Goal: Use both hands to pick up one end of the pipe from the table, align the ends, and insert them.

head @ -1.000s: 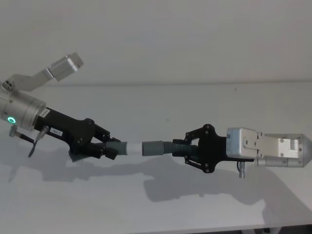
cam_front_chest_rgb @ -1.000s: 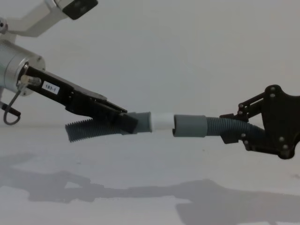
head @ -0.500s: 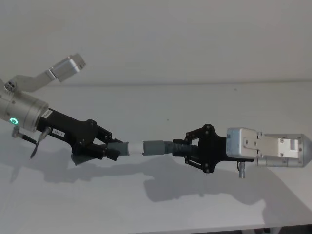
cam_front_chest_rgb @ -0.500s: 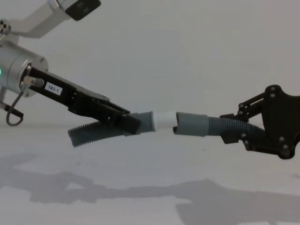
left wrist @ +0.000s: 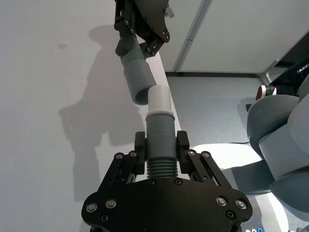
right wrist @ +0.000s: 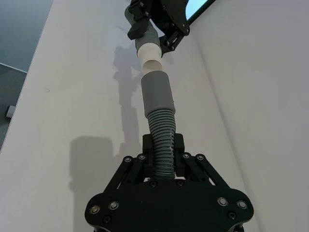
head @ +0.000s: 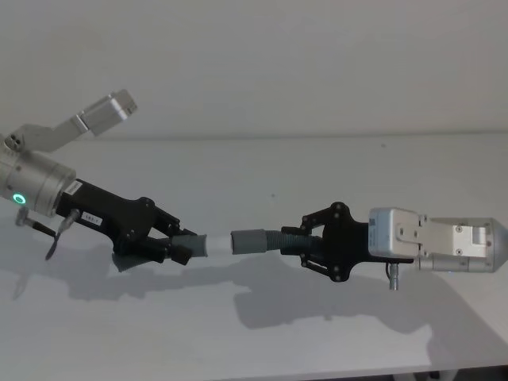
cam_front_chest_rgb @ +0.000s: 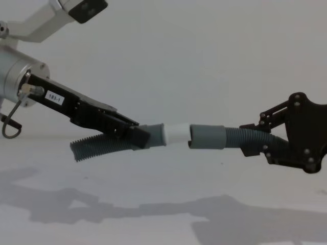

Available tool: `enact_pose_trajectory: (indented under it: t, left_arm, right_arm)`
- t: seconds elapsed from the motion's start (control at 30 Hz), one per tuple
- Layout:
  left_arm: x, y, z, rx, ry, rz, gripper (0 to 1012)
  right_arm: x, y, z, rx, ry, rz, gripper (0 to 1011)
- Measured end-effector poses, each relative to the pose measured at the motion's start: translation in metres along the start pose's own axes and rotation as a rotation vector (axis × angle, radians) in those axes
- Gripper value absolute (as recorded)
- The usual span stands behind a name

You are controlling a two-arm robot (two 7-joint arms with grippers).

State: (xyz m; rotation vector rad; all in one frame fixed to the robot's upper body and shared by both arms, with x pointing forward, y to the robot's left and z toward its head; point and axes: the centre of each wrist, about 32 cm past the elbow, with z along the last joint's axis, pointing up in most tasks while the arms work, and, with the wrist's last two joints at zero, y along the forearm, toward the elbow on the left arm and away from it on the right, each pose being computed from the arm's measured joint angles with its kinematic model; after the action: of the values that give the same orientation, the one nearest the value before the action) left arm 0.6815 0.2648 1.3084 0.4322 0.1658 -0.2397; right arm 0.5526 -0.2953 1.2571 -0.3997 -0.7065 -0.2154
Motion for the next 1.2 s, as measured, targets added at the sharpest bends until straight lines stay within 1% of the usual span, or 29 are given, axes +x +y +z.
enact_pose_trajectory:
  t: [0.67,1.0,1.2]
  left_arm:
    - [-0.0025,0.0034,-0.0037,0.003,0.008,-0.003,353]
    - [-0.0005,0.0037,-0.0084,-0.001,0.021,0.003,354]
    - [0.0012,0.0036,-0.0095,-0.002,0.023,0.010,354]
  right_arm:
    - [0.0000,-0.0001,0.0000,0.000,0.000,0.000,213]
    - [0.0000,-0.0001,0.0000,0.000,0.000,0.000,213]
    - [0.0001,-0.0001,0.0000,0.000,0.000,0.000,214]
